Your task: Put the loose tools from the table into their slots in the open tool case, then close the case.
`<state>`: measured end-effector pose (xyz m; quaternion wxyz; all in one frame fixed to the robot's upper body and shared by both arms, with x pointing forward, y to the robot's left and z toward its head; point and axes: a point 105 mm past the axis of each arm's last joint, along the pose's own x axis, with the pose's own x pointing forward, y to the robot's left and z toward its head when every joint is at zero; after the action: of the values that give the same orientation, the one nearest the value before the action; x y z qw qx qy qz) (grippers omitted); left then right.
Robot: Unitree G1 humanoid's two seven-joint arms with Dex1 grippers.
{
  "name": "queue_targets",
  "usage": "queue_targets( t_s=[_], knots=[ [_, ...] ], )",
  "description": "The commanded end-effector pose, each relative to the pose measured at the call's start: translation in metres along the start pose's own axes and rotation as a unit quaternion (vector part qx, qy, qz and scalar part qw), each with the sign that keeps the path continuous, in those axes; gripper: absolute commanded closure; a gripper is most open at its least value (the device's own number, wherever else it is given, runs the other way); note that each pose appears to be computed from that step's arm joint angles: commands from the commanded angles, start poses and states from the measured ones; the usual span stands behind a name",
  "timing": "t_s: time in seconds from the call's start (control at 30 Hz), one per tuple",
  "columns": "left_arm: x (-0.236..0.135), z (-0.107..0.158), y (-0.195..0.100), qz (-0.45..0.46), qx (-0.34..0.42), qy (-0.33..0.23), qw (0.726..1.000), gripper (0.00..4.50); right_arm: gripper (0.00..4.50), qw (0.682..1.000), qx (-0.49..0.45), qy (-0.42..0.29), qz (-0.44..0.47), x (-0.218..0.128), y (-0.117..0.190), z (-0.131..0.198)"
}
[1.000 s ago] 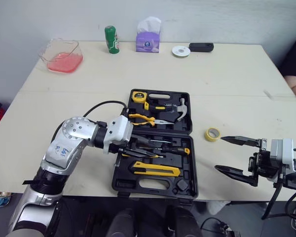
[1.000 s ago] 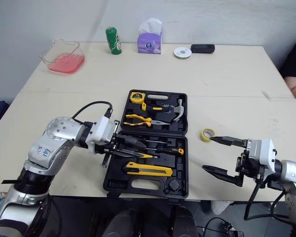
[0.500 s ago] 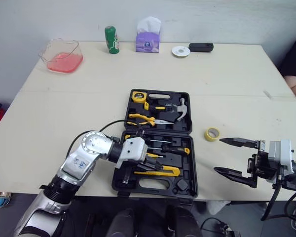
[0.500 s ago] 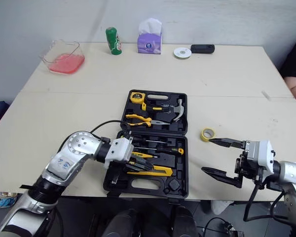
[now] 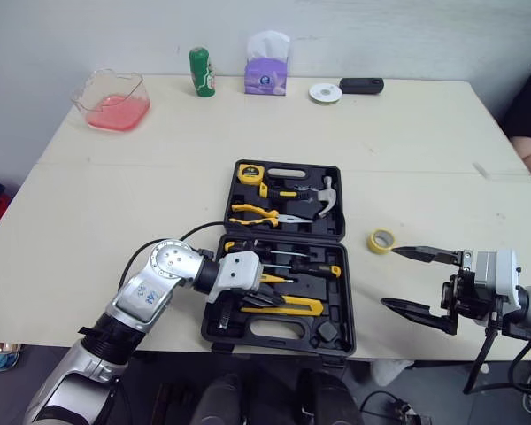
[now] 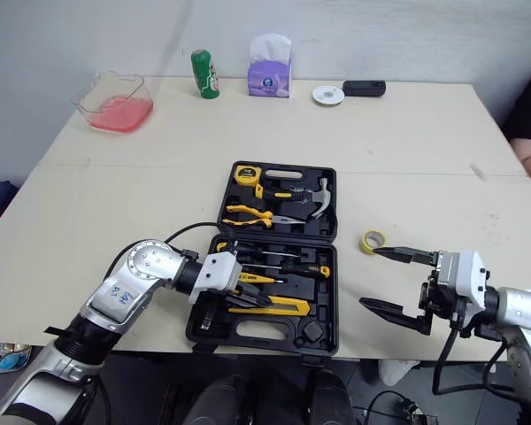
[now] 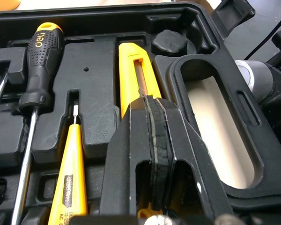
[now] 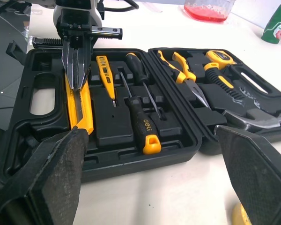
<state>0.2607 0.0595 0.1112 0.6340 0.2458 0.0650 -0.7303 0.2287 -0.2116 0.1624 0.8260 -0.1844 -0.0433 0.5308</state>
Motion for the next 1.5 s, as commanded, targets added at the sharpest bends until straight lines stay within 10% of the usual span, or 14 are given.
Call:
queue_targets(
  t_s=[0.03,0.47,0.9,1.23,1.5],
  knots=[
    [0.002,-0.041,-0.015,-0.019,-0.074,0.09,0.993,4.43,0.0,1.0,-0.01,-0.014,-0.002,0.002,0.003,0.007],
    [0.001,-0.055,-0.016,-0.013,-0.077,0.116,0.99,4.43,0.0,1.0,-0.007,-0.017,-0.014,0.005,0.002,0.007],
    [-0.093,0.023,0.005,0.111,-0.022,-0.068,0.991,4.43,0.0,0.987,-0.046,0.043,-0.147,-0.074,-0.047,0.009],
    [-0.227,-0.035,-0.002,0.417,-0.104,0.011,0.903,0.04,0.0,0.954,-0.056,0.079,-0.283,-0.136,-0.074,-0.009],
    [-0.295,-0.09,-0.06,0.582,-0.177,0.064,0.791,0.04,0.0,0.901,0.007,0.053,-0.43,-0.179,-0.086,-0.03]
  ],
)
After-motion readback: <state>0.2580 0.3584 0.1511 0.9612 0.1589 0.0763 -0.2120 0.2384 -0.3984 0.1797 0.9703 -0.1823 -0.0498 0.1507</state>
